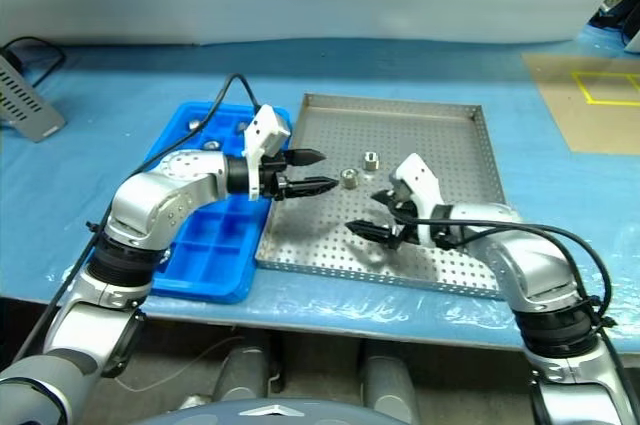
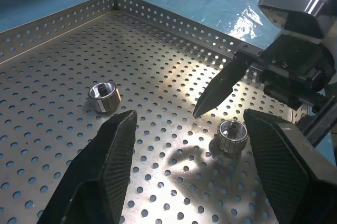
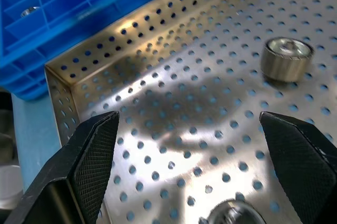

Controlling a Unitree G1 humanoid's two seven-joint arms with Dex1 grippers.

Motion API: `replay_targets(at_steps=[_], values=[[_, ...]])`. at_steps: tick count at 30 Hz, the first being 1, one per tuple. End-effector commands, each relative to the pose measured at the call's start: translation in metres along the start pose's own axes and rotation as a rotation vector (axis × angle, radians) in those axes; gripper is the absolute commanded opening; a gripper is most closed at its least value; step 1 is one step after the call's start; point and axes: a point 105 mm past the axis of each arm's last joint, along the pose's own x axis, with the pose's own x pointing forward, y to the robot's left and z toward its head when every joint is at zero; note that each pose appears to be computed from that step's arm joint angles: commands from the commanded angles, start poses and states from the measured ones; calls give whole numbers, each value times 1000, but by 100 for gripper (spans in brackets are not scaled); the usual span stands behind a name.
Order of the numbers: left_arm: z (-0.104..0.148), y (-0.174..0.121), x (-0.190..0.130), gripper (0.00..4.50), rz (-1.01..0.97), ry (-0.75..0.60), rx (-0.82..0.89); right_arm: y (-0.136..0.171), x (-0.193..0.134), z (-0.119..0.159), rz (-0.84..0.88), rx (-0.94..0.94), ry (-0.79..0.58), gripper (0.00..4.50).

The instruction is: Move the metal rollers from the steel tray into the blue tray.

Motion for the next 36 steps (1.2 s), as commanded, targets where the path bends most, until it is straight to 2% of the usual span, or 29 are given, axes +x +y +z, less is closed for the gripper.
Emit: replay_targets(at_steps=[1, 6, 9, 13, 17, 24, 29, 36], values=[[15, -4, -3, 342, -11, -40, 46, -9, -18, 17, -9, -57, -46, 447], [15, -4, -3, 342, -8, -41, 45, 15, -15, 32, 30, -82, -31, 447], [15, -4, -3, 342, -5, -43, 44, 29, -8, 25, 45, -86, -10, 447], [15, -2, -2, 342, 1, -49, 43, 26, 2, 16, 29, -89, -23, 447], [16, 0, -2, 342, 14, -52, 45, 12, -6, 21, 20, -105, -27, 447], [16, 0, -3, 342, 21, -54, 46, -4, -12, 14, -6, -107, 27, 447], [17, 2, -4, 342, 29, -57, 48, -11, -12, 24, -6, -96, -7, 447], [20, 4, -7, 342, 40, -65, 52, -1, -8, 30, -2, -96, -44, 447]])
